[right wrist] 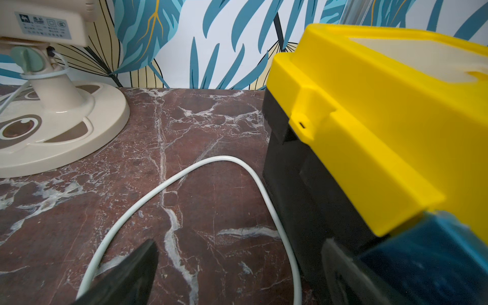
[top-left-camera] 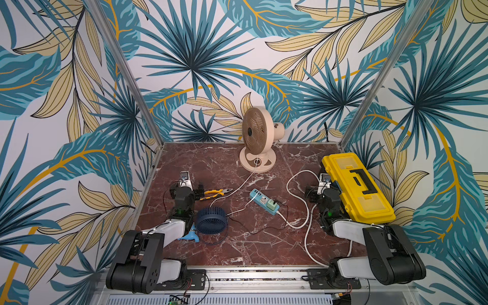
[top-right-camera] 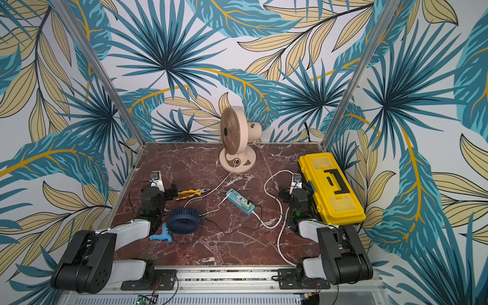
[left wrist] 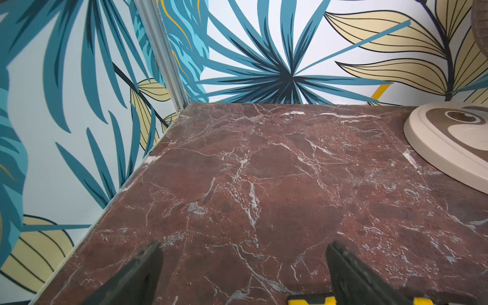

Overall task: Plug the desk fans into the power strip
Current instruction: Reset both arms

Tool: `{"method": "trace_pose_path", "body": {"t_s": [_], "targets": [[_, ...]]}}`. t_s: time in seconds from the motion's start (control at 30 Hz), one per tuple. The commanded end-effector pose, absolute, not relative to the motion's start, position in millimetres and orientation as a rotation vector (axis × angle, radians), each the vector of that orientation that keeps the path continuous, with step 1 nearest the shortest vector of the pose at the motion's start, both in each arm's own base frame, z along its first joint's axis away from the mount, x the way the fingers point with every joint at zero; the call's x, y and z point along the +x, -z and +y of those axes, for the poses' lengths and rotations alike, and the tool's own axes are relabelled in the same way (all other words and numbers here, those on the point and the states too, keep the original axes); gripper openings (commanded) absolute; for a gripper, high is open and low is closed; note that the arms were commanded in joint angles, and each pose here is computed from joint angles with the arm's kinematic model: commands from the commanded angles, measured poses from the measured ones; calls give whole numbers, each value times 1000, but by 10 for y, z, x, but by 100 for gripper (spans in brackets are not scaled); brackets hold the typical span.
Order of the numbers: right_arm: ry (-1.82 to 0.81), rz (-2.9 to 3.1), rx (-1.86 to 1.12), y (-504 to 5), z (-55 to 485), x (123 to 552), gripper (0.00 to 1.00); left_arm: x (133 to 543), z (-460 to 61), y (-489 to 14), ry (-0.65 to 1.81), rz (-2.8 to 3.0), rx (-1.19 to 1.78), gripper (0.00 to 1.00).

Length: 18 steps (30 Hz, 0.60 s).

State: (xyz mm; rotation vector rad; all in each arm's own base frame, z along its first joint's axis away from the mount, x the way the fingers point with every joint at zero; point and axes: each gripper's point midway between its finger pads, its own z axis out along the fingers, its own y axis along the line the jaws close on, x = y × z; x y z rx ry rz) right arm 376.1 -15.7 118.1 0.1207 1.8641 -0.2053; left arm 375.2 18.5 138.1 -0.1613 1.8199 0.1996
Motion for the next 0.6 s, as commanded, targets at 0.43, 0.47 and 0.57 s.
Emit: {"method": "trace_pose_path", "body": {"t_s": [0.43, 0.47, 0.57], "targets": [[163, 1841, 58, -1128, -48, 3951, 100, 3876, 4, -1238, -149, 1779, -13, 100], [161, 1845, 59, -1124, -49, 3950, 100, 3909, -87, -1197, -122, 1780, 46, 100], [160, 1849, 58, -1119, -49, 3957, 100, 4016, -130, -1179, -116, 1828, 73, 100]]}}
